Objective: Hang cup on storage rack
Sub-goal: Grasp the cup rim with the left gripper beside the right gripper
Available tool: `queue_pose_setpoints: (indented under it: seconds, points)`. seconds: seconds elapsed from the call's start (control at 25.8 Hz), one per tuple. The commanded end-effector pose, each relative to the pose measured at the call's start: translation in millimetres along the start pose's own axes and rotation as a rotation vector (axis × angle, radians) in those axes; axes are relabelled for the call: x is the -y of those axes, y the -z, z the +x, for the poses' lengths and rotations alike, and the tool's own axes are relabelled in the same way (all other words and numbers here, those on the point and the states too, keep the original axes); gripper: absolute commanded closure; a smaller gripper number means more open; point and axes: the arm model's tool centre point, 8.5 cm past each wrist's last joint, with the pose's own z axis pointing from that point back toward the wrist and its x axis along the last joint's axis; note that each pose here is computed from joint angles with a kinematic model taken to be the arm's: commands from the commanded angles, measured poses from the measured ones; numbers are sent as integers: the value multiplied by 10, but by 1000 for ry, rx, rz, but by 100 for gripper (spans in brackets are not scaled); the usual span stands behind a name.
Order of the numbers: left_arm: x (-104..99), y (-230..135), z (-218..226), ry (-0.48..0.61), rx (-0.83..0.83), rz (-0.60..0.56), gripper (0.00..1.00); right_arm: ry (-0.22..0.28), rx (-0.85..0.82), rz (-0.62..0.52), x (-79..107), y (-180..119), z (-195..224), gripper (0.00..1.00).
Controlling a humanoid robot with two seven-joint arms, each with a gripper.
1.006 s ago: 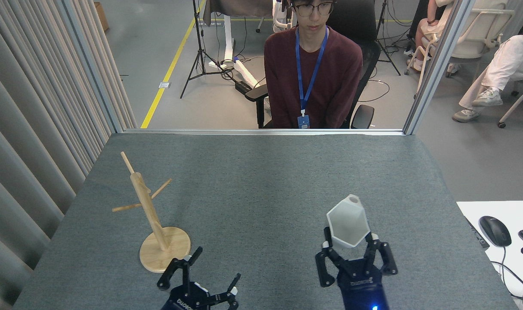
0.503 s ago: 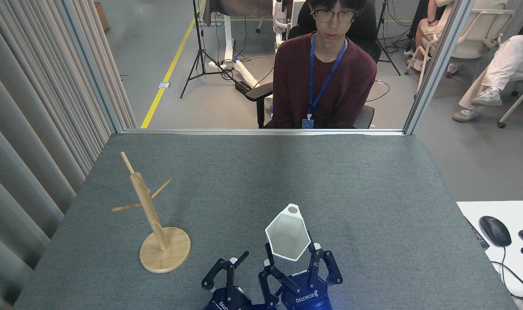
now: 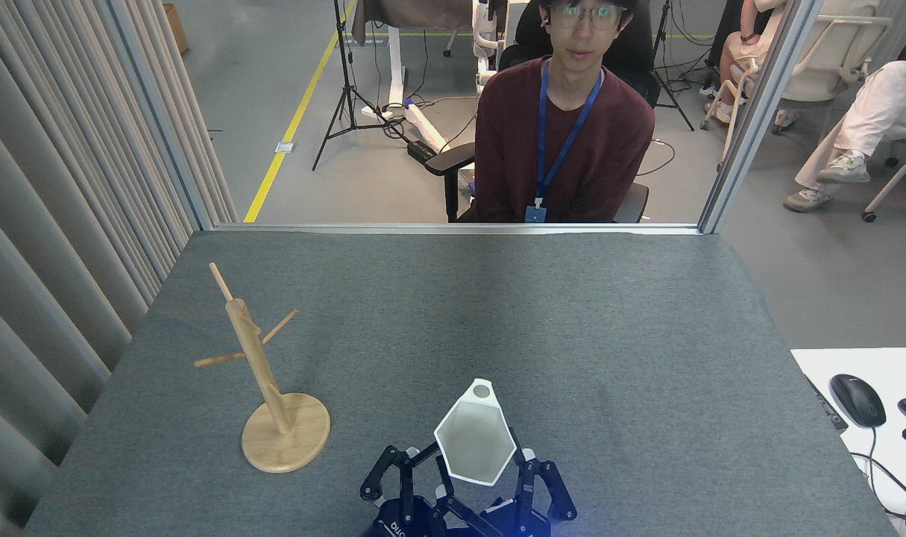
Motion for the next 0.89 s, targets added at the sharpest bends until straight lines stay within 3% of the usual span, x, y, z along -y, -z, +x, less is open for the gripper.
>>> queue_pose_setpoints:
  seconds: [0.0,0.46,0.85]
  points:
    - [10,-6,-2,-2,-1,-2,0,-8,-1,1,14,-80,-28,51]
    - [36,-13,-10,-3,-1,-8,0,-18,-2,3,50,-324,-73,51]
    - [48,-32,-23,0,-2,-11,0,-24,-3,-4,74,-354,-96,50]
